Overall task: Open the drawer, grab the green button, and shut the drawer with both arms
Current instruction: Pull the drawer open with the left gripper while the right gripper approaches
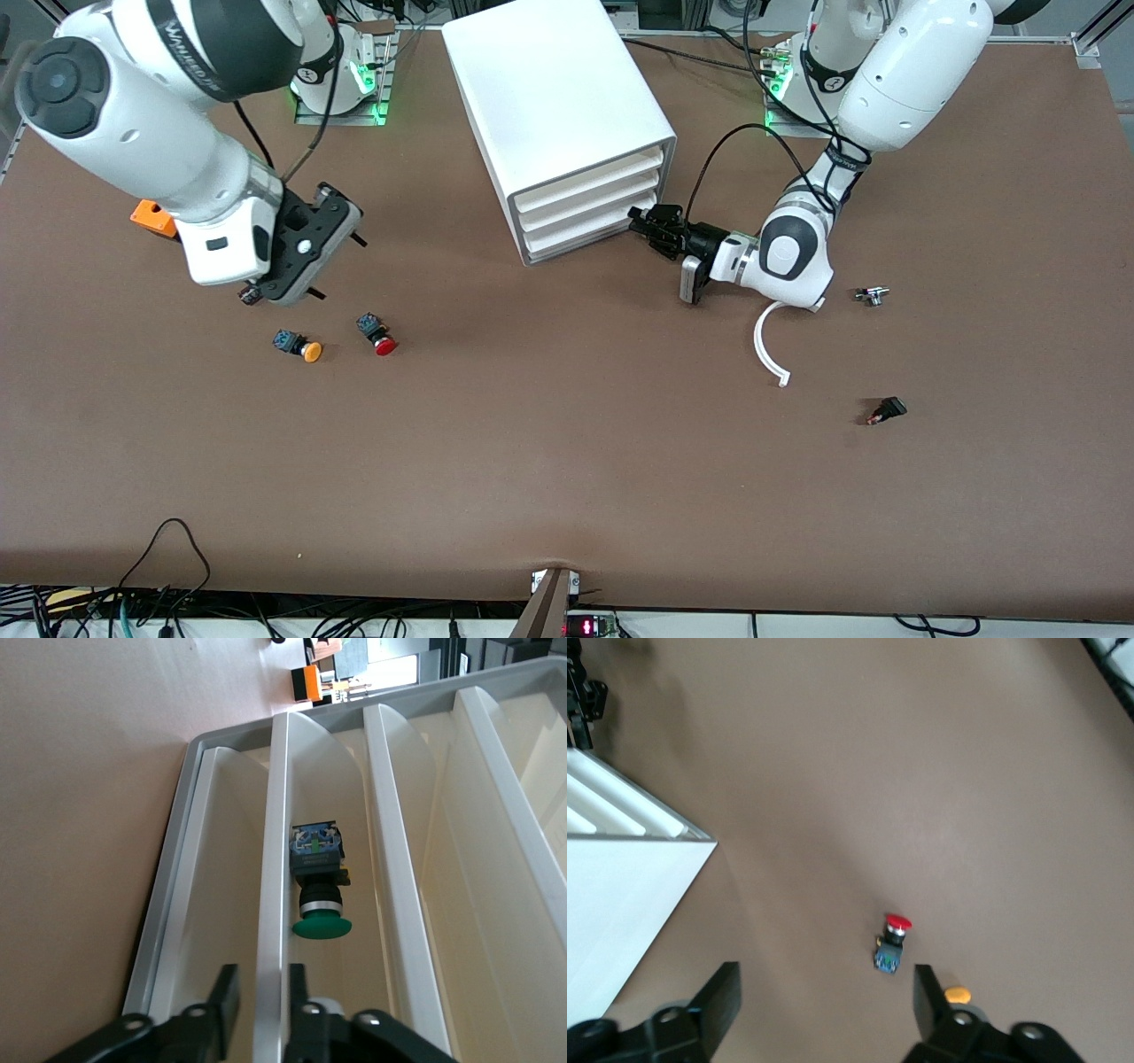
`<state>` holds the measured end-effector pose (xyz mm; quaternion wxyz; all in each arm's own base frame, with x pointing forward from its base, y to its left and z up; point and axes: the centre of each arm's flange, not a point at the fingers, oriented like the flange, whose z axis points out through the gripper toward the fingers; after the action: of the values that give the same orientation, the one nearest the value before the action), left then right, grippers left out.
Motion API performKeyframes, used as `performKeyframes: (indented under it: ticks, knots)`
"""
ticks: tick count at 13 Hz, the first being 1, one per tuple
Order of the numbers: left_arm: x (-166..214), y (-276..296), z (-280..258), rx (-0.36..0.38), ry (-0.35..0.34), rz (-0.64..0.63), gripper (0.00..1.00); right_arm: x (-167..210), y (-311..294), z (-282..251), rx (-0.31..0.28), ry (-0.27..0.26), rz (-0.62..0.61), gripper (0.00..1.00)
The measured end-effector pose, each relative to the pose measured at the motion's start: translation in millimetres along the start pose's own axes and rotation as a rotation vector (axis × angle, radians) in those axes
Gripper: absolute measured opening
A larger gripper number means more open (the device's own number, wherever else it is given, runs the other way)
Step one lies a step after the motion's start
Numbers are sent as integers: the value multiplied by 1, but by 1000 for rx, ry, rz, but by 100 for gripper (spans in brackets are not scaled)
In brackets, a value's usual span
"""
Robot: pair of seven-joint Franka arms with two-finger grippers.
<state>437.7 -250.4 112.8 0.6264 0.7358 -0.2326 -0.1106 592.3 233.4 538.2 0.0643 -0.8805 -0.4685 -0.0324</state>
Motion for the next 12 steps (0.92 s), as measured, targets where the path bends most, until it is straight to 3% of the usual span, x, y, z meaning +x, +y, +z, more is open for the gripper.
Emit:
performKeyframes:
  ticks: [1, 2, 5, 12]
  knots:
    - [0, -1, 0, -4, 2, 9, 16, 5, -2, 3, -5, 7, -7, 74]
    - [0, 0, 0, -6, 3, 14, 13, 7, -2, 6, -6, 8, -10, 74]
    - [0, -1, 0, -6, 3, 16, 13, 9, 3, 19, 2, -4, -34, 96]
    - [8, -1, -13, 9, 25, 29, 13, 35, -8, 60, 5, -9, -186, 100]
